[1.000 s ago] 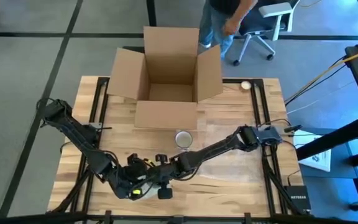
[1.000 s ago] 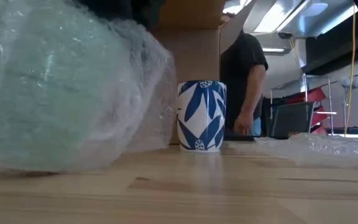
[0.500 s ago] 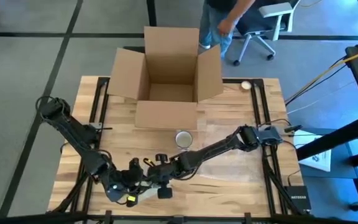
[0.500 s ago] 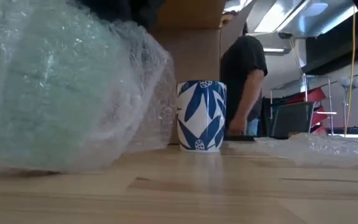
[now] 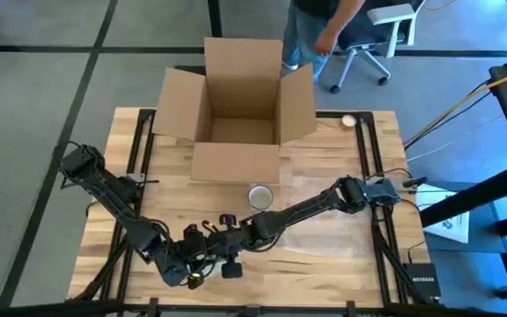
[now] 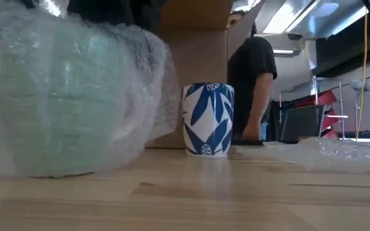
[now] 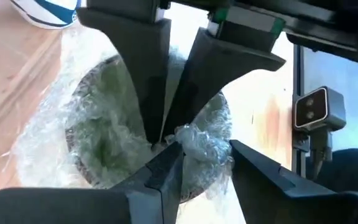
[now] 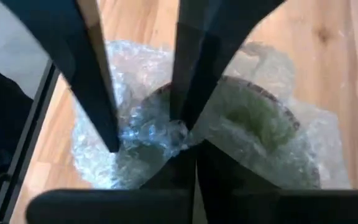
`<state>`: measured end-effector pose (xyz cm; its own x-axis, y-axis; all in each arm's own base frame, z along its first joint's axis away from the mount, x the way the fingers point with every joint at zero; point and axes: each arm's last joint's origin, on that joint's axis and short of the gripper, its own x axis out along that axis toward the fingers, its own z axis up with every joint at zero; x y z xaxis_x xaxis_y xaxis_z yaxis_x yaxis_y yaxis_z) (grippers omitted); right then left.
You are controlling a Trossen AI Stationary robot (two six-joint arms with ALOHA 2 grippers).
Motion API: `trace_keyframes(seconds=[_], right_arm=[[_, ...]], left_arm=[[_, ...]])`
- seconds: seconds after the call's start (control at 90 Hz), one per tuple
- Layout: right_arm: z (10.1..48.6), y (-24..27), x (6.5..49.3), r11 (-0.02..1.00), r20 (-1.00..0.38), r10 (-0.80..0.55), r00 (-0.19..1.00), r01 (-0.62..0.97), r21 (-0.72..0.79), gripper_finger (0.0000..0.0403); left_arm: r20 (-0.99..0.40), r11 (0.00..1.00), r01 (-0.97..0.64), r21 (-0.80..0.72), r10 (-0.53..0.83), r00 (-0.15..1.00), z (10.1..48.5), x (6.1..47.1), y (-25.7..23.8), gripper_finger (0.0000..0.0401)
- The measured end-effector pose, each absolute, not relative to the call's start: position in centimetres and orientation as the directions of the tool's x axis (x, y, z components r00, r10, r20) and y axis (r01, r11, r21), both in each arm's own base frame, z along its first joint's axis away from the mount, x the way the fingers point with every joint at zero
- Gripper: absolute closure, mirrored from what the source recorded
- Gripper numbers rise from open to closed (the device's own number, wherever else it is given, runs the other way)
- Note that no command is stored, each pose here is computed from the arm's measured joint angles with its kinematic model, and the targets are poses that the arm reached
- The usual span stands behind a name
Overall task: Wrap mug
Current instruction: Wrap the green mug with the left side transparent bubble wrap
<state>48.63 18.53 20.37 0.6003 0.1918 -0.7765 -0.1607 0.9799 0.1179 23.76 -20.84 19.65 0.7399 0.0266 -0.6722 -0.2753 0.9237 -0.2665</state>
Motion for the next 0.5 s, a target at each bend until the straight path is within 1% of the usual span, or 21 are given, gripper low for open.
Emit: trace_keyframes(seconds=[0.244,0.344,0.5], right_arm=[[23.5,18.5,48.3,0.98,-0.8,0.185,0.571,-0.169,0.106,0.0402],[24.8,17.9,47.7,0.986,-0.836,0.143,0.53,-0.147,0.075,0.0402],[26.8,17.4,47.4,0.992,-0.834,0.076,0.547,-0.124,0.009,0.0402]], left_arm=[[-0.664,0.924,-0.257,-0.283,0.005,0.747,20.4,23.5,-20.8,0.029],[-0.662,0.922,-0.259,-0.286,0.005,0.749,20.6,23.5,-20.6,0.029],[-0.663,0.922,-0.257,-0.29,0.001,0.749,20.6,23.4,-20.7,0.029]])
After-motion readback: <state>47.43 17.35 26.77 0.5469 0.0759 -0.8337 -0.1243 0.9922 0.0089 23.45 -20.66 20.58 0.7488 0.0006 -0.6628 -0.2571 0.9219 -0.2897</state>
